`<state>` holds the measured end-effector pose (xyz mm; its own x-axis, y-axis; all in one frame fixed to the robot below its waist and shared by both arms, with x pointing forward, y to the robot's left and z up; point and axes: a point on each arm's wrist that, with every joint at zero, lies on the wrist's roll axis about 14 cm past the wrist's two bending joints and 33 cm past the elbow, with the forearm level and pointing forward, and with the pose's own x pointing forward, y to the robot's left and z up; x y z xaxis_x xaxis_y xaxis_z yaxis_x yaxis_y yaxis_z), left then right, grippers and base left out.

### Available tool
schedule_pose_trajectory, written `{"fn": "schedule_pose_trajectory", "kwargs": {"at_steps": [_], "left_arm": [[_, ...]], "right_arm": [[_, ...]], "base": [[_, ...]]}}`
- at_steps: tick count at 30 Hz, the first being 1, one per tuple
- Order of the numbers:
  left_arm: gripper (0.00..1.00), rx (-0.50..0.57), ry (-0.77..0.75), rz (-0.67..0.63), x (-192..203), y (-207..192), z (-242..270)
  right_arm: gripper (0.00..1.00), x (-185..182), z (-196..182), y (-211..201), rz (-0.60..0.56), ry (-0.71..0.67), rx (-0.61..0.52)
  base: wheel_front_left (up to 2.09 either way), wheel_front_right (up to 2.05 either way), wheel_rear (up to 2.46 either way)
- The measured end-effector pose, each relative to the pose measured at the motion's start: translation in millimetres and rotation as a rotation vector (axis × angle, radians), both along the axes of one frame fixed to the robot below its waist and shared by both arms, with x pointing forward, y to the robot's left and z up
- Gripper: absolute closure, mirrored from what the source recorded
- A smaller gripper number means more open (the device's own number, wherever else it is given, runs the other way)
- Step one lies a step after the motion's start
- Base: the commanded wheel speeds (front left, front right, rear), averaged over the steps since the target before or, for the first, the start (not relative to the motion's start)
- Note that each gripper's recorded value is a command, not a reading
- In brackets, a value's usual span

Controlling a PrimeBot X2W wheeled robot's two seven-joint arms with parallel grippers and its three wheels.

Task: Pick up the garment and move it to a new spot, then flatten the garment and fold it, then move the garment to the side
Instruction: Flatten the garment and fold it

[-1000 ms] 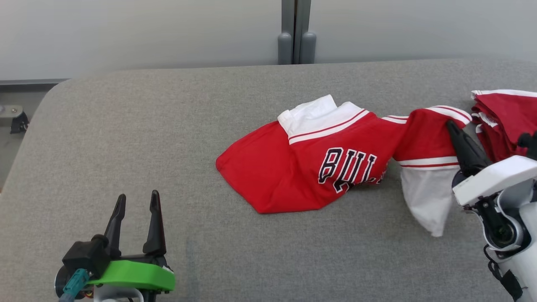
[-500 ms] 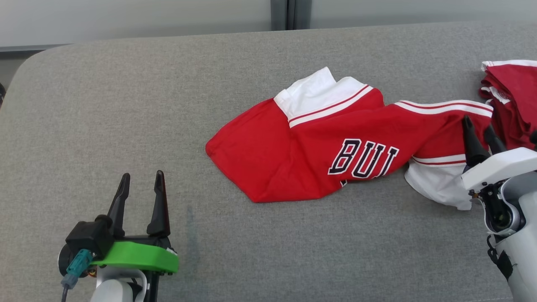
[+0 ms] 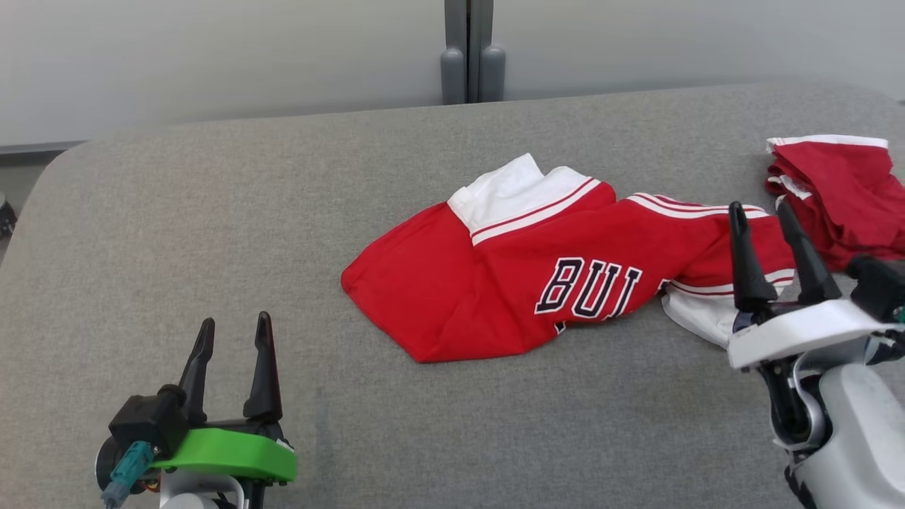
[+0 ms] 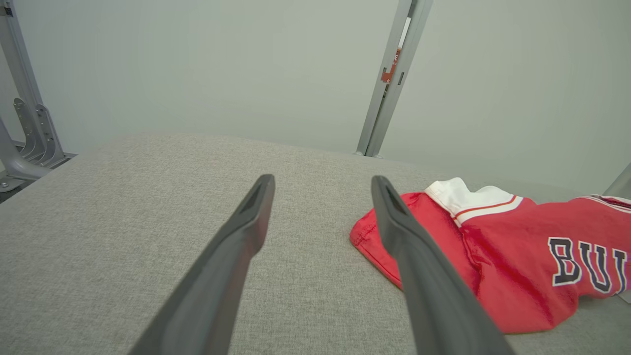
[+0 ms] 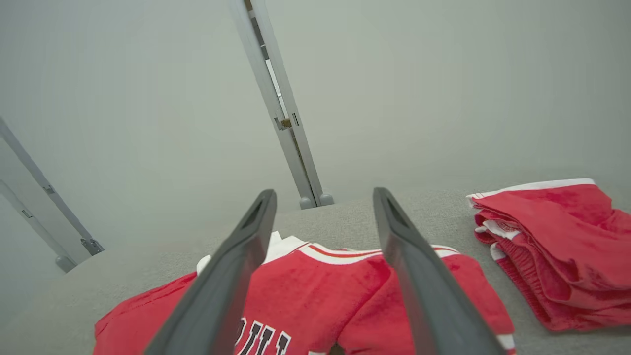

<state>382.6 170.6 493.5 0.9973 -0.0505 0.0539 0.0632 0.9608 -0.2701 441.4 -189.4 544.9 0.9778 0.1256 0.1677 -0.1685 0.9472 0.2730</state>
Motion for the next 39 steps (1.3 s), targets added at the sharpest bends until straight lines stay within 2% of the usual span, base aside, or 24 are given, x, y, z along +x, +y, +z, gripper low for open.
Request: {"fn": "schedule_pose_trajectory", "kwargs": {"at_steps": [7,18,26,31,33,36,39], "left_arm": [[0.00,-0.002,-0.020,-0.023,-5,-8,7],[0.00,0.011,0.017,-0.085,-5,-27,-3],[0.00,0.070,0.282,-0.352,19,-76,-28],[0.00,0.165,0.457,-0.460,46,-68,-34],[0.00,0.240,0.553,-0.531,45,-72,-47],[0.00,0.235,0.635,-0.711,34,-104,-49],[0.00,0.294,0.732,-0.849,18,-115,-60]], "right_arm": [[0.00,-39,-13,40,0.070,0.019,0.033],[0.00,-42,-13,36,0.048,0.014,0.003],[0.00,-35,-8,22,0.010,-0.005,-0.022],[0.00,-29,-8,16,-0.014,-0.007,-0.016],[0.00,-27,-6,14,-0.024,-0.012,-0.007],[0.00,-25,-5,5,-0.057,-0.018,0.002],[0.00,-27,-11,-9,-0.102,0.001,0.005]], "base": [[0.00,0.00,0.00],[0.00,0.00,0.00],[0.00,0.00,0.00],[0.00,0.00,0.00],[0.00,0.00,0.00],[0.00,0.00,0.00],[0.00,0.00,0.00]]}}
